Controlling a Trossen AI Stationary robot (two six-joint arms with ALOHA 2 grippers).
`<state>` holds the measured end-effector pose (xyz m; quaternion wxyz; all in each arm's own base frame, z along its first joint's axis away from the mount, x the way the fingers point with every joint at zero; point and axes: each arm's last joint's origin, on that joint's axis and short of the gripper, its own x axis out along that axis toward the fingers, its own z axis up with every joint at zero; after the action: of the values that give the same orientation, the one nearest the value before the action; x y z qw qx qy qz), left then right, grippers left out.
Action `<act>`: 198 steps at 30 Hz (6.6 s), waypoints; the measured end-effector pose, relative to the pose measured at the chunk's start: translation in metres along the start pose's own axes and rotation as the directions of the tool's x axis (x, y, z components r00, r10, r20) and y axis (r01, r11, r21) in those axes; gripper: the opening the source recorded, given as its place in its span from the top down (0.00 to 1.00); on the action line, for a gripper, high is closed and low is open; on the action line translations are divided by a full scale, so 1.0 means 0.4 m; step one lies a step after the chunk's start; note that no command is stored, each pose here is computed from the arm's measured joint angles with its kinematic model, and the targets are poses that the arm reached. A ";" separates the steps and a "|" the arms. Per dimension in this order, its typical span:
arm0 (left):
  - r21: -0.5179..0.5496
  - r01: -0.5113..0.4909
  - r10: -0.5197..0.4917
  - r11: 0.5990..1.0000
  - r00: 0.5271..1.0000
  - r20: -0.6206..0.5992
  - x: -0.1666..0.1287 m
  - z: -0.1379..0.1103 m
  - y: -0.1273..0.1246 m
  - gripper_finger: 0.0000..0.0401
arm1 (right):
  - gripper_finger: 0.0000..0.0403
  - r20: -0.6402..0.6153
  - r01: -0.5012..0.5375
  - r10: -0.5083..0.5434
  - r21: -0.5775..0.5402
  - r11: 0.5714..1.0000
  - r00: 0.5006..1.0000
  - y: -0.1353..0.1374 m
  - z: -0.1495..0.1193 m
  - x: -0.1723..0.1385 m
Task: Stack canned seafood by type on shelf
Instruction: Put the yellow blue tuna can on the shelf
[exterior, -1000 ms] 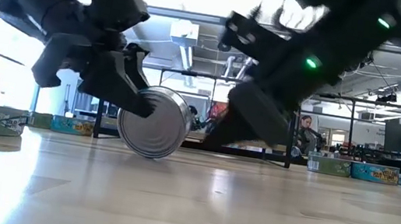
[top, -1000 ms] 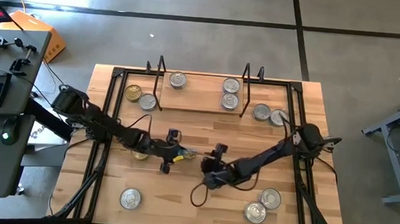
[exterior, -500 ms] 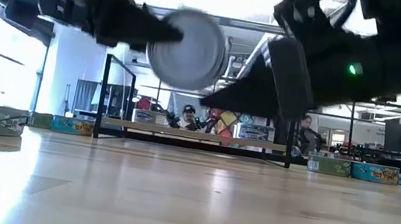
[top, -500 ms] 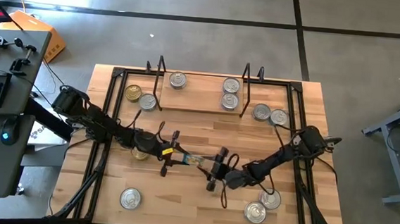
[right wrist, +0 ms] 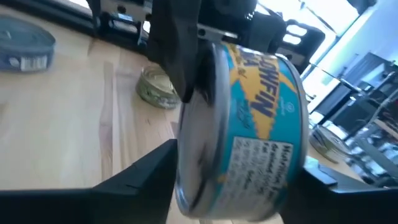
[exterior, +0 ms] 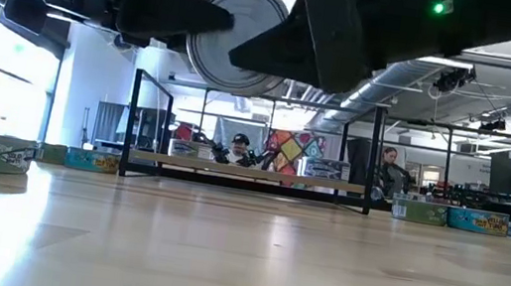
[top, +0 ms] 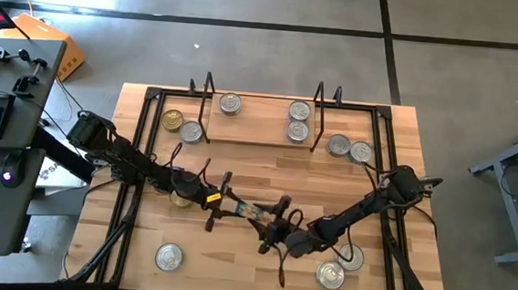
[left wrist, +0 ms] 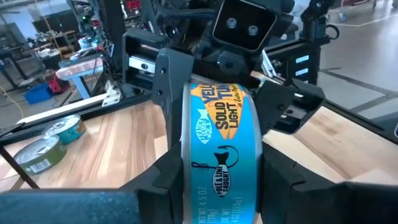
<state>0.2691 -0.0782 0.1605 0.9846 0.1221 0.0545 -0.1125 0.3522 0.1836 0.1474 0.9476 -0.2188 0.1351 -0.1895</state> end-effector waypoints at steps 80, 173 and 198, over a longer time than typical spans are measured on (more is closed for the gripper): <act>0.115 -0.037 0.091 0.993 0.858 -0.505 0.025 -0.024 0.012 0.70 | 0.47 -0.343 -0.105 0.195 0.265 0.958 0.919 -0.097 -0.066 0.073; 0.407 -0.217 0.453 0.887 0.574 -0.682 0.019 -0.075 0.594 0.66 | 0.45 -0.415 0.188 -0.082 0.221 0.957 0.906 -0.082 -0.065 -0.088; 0.324 -0.262 0.413 0.909 0.672 -0.614 -0.012 -0.113 0.668 1.00 | 0.45 -0.424 0.206 -0.096 0.222 0.953 0.900 -0.092 -0.068 -0.074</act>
<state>0.3235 0.1868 0.1785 0.8829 0.2648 0.3691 0.1189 0.3055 0.1555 0.1462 0.9010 -0.0574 0.2865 -0.3207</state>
